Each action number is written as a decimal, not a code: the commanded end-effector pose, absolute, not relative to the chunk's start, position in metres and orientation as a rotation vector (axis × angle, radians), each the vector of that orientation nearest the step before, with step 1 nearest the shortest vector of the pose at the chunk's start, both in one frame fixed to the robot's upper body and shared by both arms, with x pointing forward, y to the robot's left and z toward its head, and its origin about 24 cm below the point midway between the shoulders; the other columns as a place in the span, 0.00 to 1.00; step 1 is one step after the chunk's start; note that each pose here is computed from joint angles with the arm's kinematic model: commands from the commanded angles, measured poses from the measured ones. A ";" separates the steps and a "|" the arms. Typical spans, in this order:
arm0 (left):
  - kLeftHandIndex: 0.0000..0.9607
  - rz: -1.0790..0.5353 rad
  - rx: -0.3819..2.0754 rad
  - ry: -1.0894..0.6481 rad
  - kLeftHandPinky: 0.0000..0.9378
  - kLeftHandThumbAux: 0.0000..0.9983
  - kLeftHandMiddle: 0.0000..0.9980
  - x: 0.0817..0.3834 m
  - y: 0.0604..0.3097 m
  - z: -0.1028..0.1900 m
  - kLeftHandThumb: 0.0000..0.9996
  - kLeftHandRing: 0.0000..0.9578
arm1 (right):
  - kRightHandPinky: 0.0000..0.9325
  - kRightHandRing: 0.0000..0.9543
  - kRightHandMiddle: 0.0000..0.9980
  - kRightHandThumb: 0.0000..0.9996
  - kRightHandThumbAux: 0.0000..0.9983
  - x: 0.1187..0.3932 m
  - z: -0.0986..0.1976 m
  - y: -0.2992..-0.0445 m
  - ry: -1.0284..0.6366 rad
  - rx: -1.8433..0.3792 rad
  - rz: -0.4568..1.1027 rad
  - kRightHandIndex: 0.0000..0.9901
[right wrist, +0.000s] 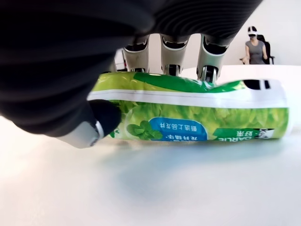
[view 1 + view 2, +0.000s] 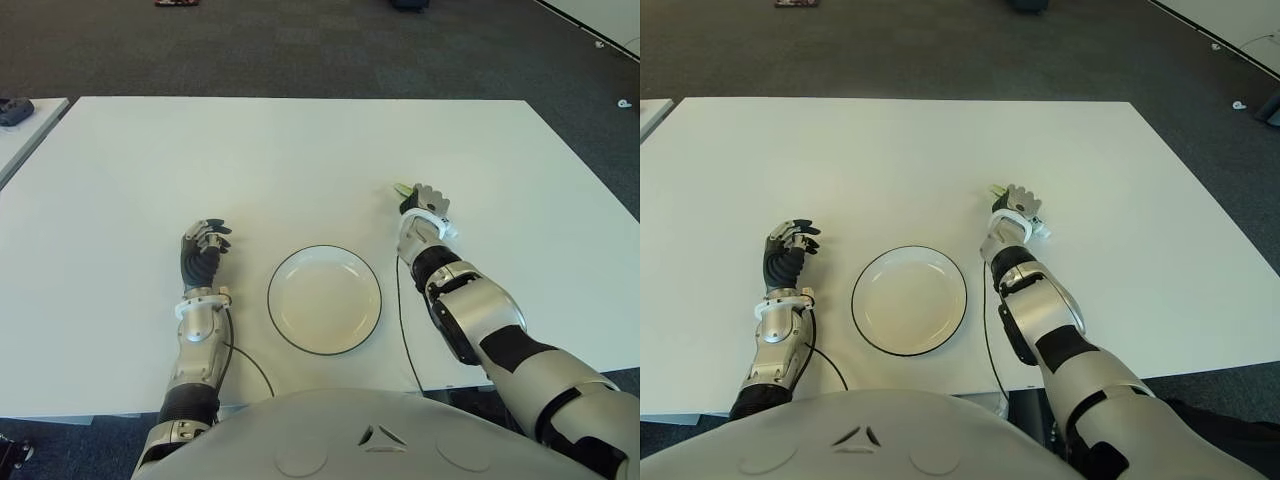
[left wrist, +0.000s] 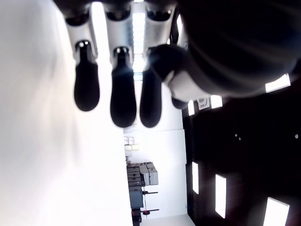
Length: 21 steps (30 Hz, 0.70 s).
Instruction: Put the toothpaste on the table into the plate.
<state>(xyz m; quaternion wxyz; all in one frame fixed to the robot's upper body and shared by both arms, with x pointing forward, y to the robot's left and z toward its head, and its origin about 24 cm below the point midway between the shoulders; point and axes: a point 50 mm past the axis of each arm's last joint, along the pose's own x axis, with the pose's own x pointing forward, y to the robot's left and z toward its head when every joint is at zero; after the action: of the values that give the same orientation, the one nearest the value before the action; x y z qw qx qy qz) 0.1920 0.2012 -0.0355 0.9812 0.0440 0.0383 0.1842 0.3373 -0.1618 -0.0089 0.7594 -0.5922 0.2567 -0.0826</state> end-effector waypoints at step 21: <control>0.43 0.394 0.089 0.159 0.62 0.68 0.49 0.182 0.204 -0.050 0.84 0.62 | 0.89 0.84 0.80 0.69 0.72 0.319 -0.032 -0.161 0.655 -1.142 -0.194 0.44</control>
<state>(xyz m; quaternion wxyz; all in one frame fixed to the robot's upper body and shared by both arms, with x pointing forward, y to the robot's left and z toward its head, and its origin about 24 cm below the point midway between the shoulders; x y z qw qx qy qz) 0.1922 0.2034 -0.0357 0.9807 0.0450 0.0348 0.1873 0.3372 -0.1626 -0.0084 0.7868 -0.5524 0.2508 -0.1136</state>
